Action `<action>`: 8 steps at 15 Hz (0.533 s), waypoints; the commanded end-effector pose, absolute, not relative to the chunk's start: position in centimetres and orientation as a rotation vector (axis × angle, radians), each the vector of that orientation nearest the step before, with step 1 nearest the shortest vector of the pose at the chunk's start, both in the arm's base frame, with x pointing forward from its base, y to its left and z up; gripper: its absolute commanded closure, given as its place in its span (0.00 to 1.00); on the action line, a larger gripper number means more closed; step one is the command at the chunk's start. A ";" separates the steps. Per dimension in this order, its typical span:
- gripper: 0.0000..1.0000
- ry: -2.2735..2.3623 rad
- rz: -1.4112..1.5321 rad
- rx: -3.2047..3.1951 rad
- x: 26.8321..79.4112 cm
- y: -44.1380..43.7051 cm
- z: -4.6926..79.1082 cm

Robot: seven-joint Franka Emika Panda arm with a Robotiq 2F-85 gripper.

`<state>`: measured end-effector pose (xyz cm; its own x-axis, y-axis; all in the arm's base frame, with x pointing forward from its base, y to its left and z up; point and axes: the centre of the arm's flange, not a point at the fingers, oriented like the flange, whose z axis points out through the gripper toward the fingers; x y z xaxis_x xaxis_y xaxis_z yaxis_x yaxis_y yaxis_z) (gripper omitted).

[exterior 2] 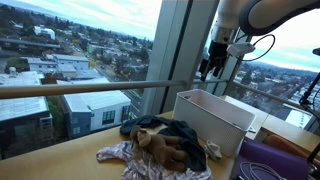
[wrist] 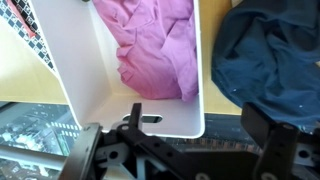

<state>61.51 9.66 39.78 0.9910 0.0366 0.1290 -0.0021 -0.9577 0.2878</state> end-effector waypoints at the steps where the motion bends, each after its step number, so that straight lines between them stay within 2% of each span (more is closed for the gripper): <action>1: 0.00 -0.042 0.198 2.897 63.2 4.5 38.2; 8: 0.00 -0.230 0.104 2.936 63.7 -3.6 31.3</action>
